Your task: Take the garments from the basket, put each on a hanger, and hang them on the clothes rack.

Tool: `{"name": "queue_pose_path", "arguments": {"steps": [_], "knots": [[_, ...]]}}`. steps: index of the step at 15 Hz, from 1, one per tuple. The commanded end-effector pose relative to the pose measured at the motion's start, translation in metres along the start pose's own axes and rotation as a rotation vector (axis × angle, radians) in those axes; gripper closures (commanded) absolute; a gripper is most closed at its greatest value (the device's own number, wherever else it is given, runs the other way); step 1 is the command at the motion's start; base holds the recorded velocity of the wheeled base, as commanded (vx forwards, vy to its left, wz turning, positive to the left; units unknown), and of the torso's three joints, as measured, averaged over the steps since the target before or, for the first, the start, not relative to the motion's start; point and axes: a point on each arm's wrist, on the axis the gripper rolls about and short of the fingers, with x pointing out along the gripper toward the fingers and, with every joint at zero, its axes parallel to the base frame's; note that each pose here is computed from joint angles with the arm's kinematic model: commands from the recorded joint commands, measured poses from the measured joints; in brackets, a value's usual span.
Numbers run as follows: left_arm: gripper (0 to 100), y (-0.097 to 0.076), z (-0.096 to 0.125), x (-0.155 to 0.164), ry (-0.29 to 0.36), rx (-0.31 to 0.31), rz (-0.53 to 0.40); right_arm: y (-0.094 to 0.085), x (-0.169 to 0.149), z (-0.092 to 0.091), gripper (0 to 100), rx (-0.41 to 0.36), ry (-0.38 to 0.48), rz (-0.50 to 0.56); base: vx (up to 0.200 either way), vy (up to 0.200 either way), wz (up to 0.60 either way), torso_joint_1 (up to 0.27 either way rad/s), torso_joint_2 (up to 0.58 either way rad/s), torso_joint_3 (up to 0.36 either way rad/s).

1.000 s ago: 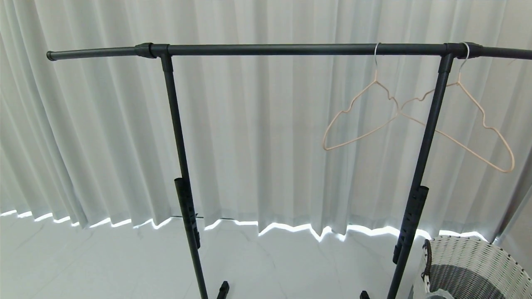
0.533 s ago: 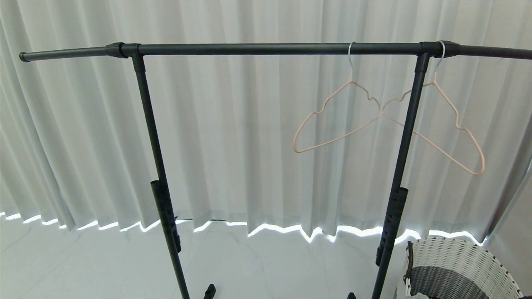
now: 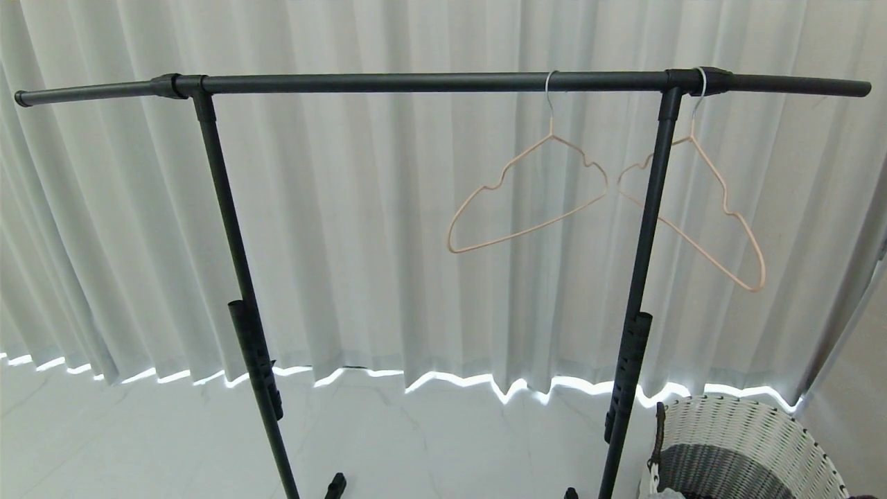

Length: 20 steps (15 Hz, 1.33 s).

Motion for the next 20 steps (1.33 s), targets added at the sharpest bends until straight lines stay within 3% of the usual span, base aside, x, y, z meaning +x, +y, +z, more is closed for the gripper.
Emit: {"name": "queue_pose_path", "arguments": {"steps": [1, 7, 13, 20], "knots": [[0, 0.0, 0.0, 0.0, 0.0, 0.0, 0.0, 0.0, 0.0, 0.0, 0, 0.0, 0.0, 0.001, 0.0, 0.0, 0.0, -0.017, 0.05, 0.036], [0, 0.0, 0.0, 0.0, 0.0, -0.001, 0.0, 0.0, 0.0, 0.0, 0, 0.0, 0.0, 0.001, 0.0, 0.0, 0.0, -0.113, 0.29, 0.173], [0, 0.0, 0.0, 0.0, 0.0, 0.002, 0.0, 0.0, 0.0, 0.0, 0, -0.002, 0.0, 0.001, -0.167, 0.0, 0.0, -0.01, 0.03, 0.022], [0, 0.0, 0.0, 0.0, 0.0, -0.001, 0.0, 0.0, 0.0, 0.0, 0, -0.003, 0.0, 0.001, 0.0, 0.0, 0.0, 0.0, 0.0, 0.0]]}}
